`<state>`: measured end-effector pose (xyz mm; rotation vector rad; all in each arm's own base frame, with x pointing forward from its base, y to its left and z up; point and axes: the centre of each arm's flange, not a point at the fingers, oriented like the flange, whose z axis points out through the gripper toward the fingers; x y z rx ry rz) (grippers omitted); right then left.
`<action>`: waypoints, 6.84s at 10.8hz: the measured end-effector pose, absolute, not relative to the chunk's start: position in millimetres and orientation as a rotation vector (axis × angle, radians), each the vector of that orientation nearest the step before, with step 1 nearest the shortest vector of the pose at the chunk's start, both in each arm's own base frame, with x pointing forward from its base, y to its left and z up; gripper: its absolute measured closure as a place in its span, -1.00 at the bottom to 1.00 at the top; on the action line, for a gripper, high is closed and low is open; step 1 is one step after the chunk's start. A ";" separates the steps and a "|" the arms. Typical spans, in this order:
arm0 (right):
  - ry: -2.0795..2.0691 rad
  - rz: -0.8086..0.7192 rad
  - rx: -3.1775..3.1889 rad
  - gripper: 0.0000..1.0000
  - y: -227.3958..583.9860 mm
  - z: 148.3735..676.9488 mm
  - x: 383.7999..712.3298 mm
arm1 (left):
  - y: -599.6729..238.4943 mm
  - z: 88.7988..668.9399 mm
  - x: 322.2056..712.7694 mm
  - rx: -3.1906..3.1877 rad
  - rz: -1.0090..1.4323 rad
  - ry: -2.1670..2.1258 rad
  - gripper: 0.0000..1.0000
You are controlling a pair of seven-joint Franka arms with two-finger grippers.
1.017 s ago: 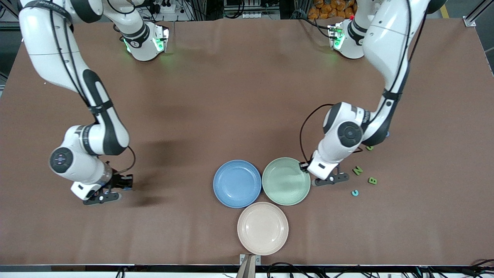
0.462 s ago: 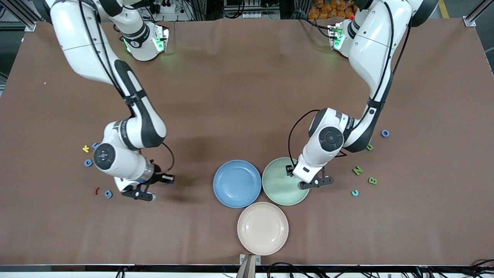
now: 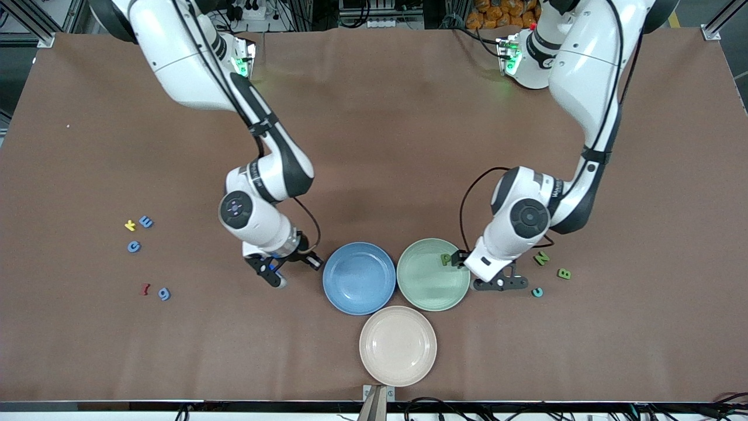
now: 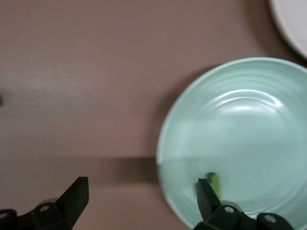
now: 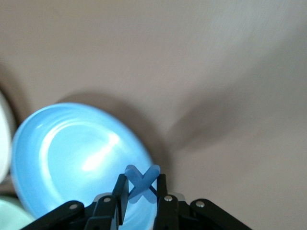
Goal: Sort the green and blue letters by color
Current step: 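Drop the blue X into the blue plate while the left gripper releases the d, then grasp the green N with the left gripper while the right gripper reaches the 6, then drop the green N into the green plate while the right gripper grasps the 6, then drop the blue 6 into the blue plate while the left gripper returns to letters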
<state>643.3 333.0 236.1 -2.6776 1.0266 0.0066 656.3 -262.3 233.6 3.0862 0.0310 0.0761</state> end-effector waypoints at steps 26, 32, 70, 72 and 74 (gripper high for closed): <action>-0.464 -0.006 -3.125 -1.00 -7.6 215.0 736.8 | -74.7 179.0 645.7 3.115 -0.025 0.460 0.13; -0.703 0.008 -3.088 -1.00 -43.8 203.4 732.1 | -75.7 179.3 632.0 3.120 -0.013 0.443 0.33; 0.523 0.029 -2.891 0.46 311.5 242.1 691.9 | -143.5 227.6 648.0 3.221 0.050 0.085 -1.00; 0.761 -0.060 -2.759 0.46 359.4 256.7 682.4 | -100.2 216.8 637.5 3.278 0.014 0.072 -1.00; 0.891 -0.130 -2.637 0.46 388.0 260.6 676.3 | -57.7 209.7 623.5 3.274 0.012 0.085 -1.00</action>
